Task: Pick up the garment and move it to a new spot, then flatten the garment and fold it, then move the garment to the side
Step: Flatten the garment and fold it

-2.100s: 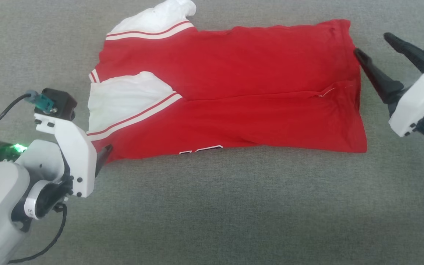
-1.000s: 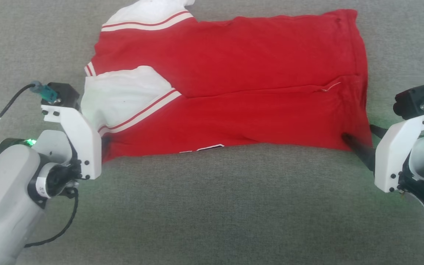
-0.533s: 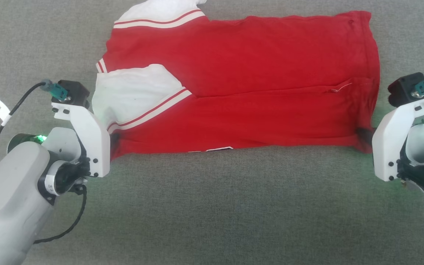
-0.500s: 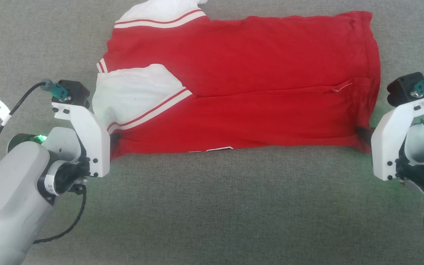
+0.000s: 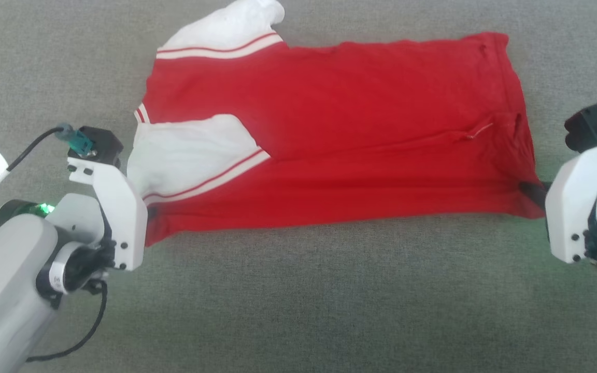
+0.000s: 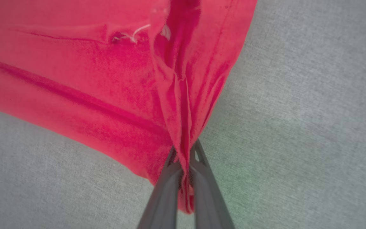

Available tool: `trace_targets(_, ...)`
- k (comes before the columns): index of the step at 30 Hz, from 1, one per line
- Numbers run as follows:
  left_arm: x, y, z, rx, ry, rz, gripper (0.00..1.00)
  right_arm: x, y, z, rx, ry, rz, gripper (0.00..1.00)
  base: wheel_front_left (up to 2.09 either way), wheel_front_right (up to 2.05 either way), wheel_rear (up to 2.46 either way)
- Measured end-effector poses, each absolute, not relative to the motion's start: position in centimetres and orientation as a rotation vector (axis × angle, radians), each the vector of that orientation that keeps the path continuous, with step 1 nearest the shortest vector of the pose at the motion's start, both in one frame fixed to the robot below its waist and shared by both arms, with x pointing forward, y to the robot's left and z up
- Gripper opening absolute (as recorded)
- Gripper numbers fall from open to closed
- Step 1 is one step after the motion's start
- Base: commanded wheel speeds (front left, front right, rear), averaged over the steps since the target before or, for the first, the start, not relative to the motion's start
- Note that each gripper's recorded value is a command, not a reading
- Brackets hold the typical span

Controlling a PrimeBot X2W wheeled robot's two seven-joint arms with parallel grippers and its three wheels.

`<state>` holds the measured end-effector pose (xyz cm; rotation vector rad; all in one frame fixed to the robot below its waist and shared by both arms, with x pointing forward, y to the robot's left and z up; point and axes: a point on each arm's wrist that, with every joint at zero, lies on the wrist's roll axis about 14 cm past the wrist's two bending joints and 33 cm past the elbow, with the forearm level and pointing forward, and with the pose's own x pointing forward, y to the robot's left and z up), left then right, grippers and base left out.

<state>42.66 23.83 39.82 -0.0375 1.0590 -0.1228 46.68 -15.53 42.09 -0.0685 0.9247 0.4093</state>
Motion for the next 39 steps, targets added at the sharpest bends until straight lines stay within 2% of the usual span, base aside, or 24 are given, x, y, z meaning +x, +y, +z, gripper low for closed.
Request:
trace_targets(9, 40.1, 23.4, 41.4, -0.008, 1.078, -0.126, 0.00, 43.5, -16.4, 43.2, -0.069, 0.948, 0.412, 0.00, 0.00, 0.00, 0.00)
trace_targets(18, 37.0, 22.7, 39.5, -0.013, 1.158, -0.131, 0.00, 39.5, -16.7, 40.3, 0.018, 1.046, 0.375, 0.00, 0.00, 0.00, 0.00)
trace_targets(19, 36.9, 22.9, 39.0, -0.012, 1.170, -0.124, 0.17, 39.3, -16.7, 40.0, 0.027, 1.052, 0.370, 0.00, 0.00, 0.00, 0.00)
trace_targets(20, 36.9, 23.0, 38.7, -0.016, 1.176, -0.116, 0.27, 39.2, -16.6, 39.6, 0.039, 1.056, 0.368, 0.00, 0.00, 0.00, 0.00)
trace_targets(21, 36.9, 23.0, 38.2, -0.019, 1.187, -0.114, 0.35, 39.0, -16.4, 39.2, 0.047, 1.068, 0.370, 0.00, 0.00, 0.00, 0.00)
trace_targets(22, 36.8, 23.0, 37.8, -0.023, 1.196, -0.116, 0.35, 38.9, -16.3, 38.8, 0.057, 1.076, 0.369, 0.00, 0.00, 0.00, 0.00)
trace_targets(23, 37.0, 23.0, 37.5, -0.029, 1.197, -0.114, 0.43, 39.1, -16.1, 38.5, 0.067, 1.074, 0.369, 0.09, 0.00, 0.00, 0.00)
trace_targets(24, 37.1, 23.1, 37.3, -0.033, 1.198, -0.112, 0.66, 39.1, -16.1, 38.2, 0.073, 1.080, 0.368, 0.20, 0.00, 0.00, 0.00)
trace_targets(26, 37.4, 23.0, 36.9, -0.039, 1.205, -0.116, 0.89, 39.2, -16.0, 37.7, 0.069, 1.091, 0.369, 0.41, 0.00, 0.00, 0.00)
trace_targets(28, 37.7, 22.9, 36.9, -0.042, 1.198, -0.123, 1.00, 39.4, -15.9, 37.6, 0.074, 1.085, 0.370, 0.90, 0.00, 0.00, 0.00)
trace_targets(29, 38.0, 22.9, 37.0, -0.042, 1.188, -0.125, 1.00, 39.6, -15.8, 37.6, 0.078, 1.077, 0.374, 1.00, 0.00, 0.00, 0.00)
trace_targets(38, 39.1, 24.0, 39.5, 0.000, 1.129, -0.114, 1.00, 41.2, -16.1, 40.0, 0.094, 0.937, 0.364, 1.00, 0.00, 0.00, 0.00)
trace_targets(39, 39.9, 24.4, 40.9, 0.025, 1.097, -0.108, 1.00, 41.9, -16.5, 41.3, 0.085, 0.865, 0.352, 1.00, 0.00, 0.00, 0.00)
